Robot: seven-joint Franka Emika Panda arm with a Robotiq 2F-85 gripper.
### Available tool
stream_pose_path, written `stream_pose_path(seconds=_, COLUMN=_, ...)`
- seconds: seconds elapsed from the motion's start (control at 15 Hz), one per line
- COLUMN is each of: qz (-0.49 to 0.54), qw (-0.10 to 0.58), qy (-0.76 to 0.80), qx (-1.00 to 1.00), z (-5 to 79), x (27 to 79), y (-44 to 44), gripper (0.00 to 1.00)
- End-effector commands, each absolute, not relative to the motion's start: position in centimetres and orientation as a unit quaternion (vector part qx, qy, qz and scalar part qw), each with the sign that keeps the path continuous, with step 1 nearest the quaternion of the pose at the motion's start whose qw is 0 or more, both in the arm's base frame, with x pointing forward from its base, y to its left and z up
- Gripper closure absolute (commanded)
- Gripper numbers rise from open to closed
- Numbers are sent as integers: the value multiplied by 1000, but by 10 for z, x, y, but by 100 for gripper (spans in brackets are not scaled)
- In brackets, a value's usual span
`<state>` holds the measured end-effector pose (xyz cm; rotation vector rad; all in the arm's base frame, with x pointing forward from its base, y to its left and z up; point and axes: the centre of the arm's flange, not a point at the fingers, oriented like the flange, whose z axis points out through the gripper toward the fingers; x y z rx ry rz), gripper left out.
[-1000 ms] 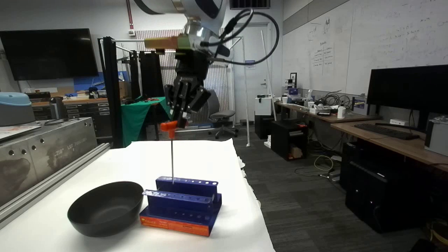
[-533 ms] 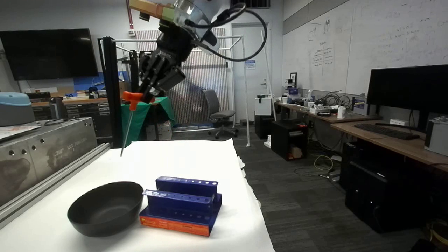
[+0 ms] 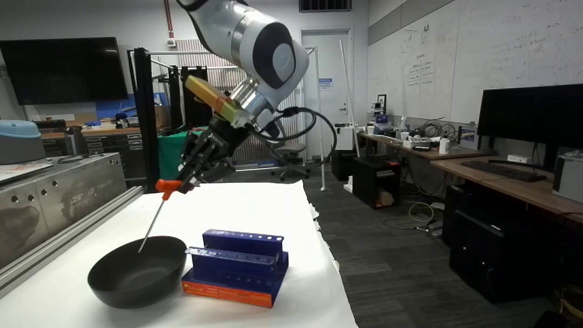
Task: Remove the wrench from the tool box and and put it inside the black bowl
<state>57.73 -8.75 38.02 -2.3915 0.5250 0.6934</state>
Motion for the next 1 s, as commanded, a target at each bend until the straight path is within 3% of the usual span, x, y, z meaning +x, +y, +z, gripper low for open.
stream_pose_path(seconds=0.0, qz=243, qw=320, qy=190, qx=-896, z=348, x=575, y=-69, gripper=86)
stream_pose_path(seconds=0.27, qz=218, qw=347, qy=186, qx=-893, z=324, x=579, y=-54, gripper=86)
stream_pose_path(seconds=0.8, qz=226, qw=303, qy=199, qx=-904, z=278, x=595, y=-29, gripper=84)
stream_pose_path(seconds=0.93, qz=231, qw=301, qy=200, qx=-903, z=274, x=597, y=-27, gripper=53)
